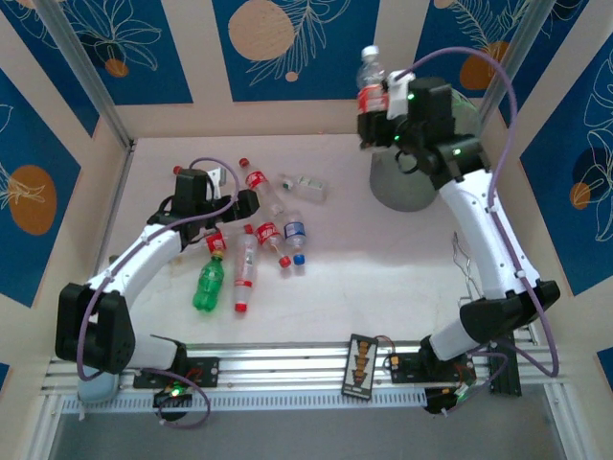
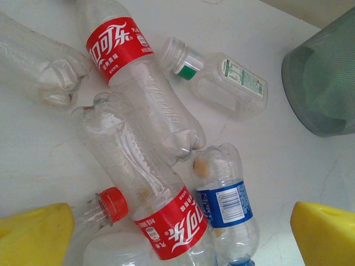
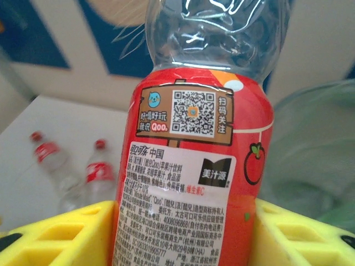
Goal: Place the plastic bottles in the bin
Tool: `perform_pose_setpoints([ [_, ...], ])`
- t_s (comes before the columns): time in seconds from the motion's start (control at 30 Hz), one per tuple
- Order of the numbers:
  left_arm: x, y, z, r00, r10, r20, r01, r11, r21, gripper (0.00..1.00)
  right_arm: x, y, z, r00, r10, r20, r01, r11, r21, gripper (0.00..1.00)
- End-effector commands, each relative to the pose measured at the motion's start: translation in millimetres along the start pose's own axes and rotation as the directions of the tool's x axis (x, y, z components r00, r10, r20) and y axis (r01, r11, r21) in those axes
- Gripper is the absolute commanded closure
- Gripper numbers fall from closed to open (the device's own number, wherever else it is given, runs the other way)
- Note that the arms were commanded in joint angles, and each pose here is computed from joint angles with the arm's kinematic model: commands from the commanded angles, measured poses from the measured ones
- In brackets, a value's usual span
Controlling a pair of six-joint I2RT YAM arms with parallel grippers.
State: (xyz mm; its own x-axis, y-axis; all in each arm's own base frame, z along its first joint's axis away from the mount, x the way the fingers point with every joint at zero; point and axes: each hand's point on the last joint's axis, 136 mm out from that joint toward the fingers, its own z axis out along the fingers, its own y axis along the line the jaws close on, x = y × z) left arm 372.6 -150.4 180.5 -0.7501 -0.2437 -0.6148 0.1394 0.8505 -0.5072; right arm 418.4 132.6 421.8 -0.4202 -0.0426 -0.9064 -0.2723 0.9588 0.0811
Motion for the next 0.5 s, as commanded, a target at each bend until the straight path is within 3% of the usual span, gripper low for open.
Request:
perform_pose_setpoints([
  [0.0, -9.9, -13.0, -15.4, 0.999, 0.035, 0.038, -0.036, 0.999, 0.019, 0.0, -7.2, -41.2, 7.0, 0.999, -0.022, -0.031, 0.024, 0.996, 0.087, 0.43],
  [0.2, -8.0, -12.9, -19.9, 0.998, 0.038, 0.046, -0.039, 0.999, 0.018, 0.0, -17.4, -114.8, 32.0, 0.999, -0.007, -0.038, 0.015, 0.977, 0.212, 0.43],
  [0.47, -5.8, -8.5, -22.4, 0.998, 0.046, 0.049, -0.046, 0.999, -0.003, 0.0, 1.6, -167.5, 68.5, 0.996, 0.008, -0.089, 0.014, 0.97, 0.243, 0.43],
])
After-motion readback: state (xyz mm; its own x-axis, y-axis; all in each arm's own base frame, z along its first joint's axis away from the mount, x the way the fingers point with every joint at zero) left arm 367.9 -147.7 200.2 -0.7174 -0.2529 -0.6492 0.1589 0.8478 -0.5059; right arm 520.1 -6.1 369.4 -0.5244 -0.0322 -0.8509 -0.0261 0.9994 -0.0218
